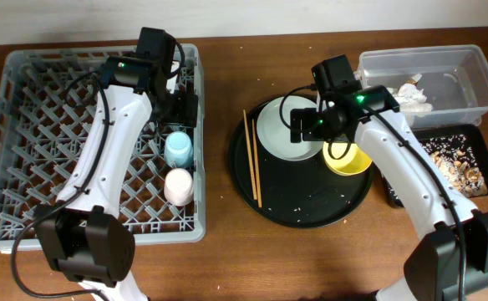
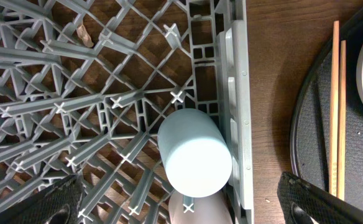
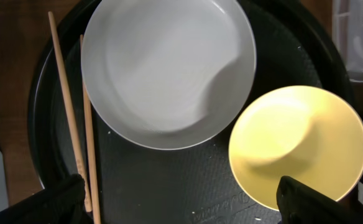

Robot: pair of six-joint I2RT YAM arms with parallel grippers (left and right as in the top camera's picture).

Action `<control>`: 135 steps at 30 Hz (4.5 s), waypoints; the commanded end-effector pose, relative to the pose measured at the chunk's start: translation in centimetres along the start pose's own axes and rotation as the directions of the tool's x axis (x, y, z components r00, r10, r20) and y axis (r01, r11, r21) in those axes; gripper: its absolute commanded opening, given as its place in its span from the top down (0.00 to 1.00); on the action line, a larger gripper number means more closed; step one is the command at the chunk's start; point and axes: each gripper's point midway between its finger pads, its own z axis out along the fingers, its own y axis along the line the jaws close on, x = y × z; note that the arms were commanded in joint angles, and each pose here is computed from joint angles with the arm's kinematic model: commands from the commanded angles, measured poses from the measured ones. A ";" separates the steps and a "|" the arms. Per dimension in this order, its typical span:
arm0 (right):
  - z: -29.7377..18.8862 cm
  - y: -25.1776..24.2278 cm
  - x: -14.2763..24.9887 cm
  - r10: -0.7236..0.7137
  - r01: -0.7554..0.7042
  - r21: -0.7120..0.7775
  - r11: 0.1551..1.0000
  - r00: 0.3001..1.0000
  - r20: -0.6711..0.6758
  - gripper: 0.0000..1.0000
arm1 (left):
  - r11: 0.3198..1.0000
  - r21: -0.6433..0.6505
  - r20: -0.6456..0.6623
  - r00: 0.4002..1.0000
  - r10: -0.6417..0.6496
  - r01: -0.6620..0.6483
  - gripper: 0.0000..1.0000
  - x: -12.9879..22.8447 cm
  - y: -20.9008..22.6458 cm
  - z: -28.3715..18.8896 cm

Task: Sort waste into correct bins and load items into the dishwasher rack

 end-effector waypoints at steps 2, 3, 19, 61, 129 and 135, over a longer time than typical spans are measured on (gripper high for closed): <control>0.5 1.4 0.9 0.006 -0.008 -0.064 0.998 0.999 -0.041 0.01 | 1.000 -0.001 0.021 1.000 0.006 -0.006 0.01 -0.5 -0.1 -0.6; 0.5 1.6 1.1 0.006 -0.009 -0.072 0.997 0.999 -0.053 0.01 | 1.000 -0.001 0.021 1.000 0.006 -0.006 0.01 -0.5 -0.1 -0.6; 0.4 1.6 2.2 -0.006 -0.001 -0.080 0.997 0.995 -0.096 0.01 | 1.000 -0.002 0.021 1.000 0.005 -0.005 0.01 -0.5 0.0 -0.6; -2.0 2.5 -3.2 -0.073 0.084 -0.093 0.992 0.991 0.113 0.03 | 1.000 -0.002 0.021 1.000 0.005 -0.005 0.01 -0.5 0.0 -0.6; -12.3 -21.3 -0.3 0.549 -0.558 0.135 0.819 0.829 0.106 0.02 | 0.432 -0.902 0.157 0.948 0.278 0.022 1.00 -10.0 4.4 -2.1; -12.3 -21.3 -0.3 0.549 -0.558 0.135 0.819 0.829 0.106 0.02 | 0.423 -0.906 0.117 0.953 0.279 -0.013 1.00 -8.7 4.6 -0.2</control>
